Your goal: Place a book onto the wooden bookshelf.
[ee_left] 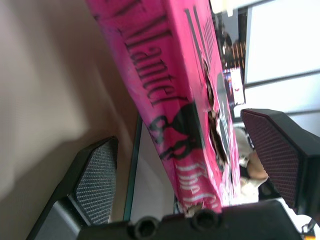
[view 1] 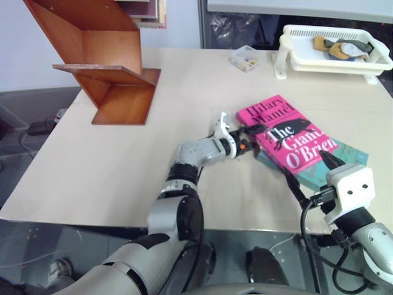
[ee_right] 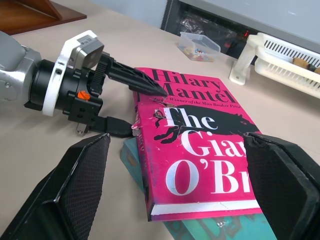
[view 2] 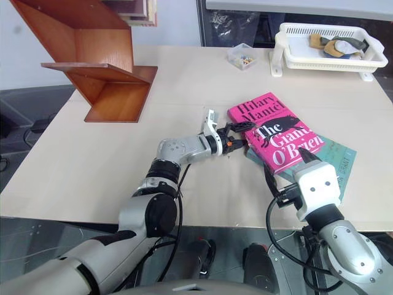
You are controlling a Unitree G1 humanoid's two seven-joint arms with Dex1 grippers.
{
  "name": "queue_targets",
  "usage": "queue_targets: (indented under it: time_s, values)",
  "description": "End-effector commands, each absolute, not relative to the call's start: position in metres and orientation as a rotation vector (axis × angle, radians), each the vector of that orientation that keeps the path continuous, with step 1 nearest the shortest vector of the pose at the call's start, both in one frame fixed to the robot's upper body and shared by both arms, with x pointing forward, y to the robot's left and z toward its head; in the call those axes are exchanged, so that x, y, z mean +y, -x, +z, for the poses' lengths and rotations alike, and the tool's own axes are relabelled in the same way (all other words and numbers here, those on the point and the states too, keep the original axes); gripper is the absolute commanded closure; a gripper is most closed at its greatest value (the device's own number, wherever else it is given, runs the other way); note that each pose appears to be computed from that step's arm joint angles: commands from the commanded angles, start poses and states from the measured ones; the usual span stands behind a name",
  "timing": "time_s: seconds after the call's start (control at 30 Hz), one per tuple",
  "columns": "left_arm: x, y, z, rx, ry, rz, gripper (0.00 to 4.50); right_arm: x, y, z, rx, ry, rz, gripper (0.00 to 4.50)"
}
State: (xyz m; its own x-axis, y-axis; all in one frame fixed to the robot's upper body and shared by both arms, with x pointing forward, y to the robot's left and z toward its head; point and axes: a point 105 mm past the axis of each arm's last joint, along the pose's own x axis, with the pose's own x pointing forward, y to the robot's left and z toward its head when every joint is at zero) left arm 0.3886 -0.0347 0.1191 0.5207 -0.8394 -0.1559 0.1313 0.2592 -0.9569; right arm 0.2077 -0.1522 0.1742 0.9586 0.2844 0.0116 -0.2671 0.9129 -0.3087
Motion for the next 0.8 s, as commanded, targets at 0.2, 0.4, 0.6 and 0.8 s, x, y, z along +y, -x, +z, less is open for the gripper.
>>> queue_targets:
  time_s: [0.2,0.4,0.6,0.8]
  values:
    - [-0.079,-0.372,0.124,0.846,1.174,-0.833,1.35,-0.151,-0.203,0.187,-0.09,0.291,0.284,0.0]
    - [-0.074,-0.374,0.121,0.856,1.188,-0.82,2.62,-0.152,-0.202,0.189,-0.084,0.297,0.278,0.0]
    - [-0.048,-0.384,0.137,0.777,1.178,-0.842,2.62,-0.151,-0.204,0.188,-0.076,0.296,0.282,0.0]
    - [-0.029,-0.389,0.15,0.742,1.163,-0.857,2.62,-0.149,-0.207,0.187,-0.068,0.293,0.282,0.0]
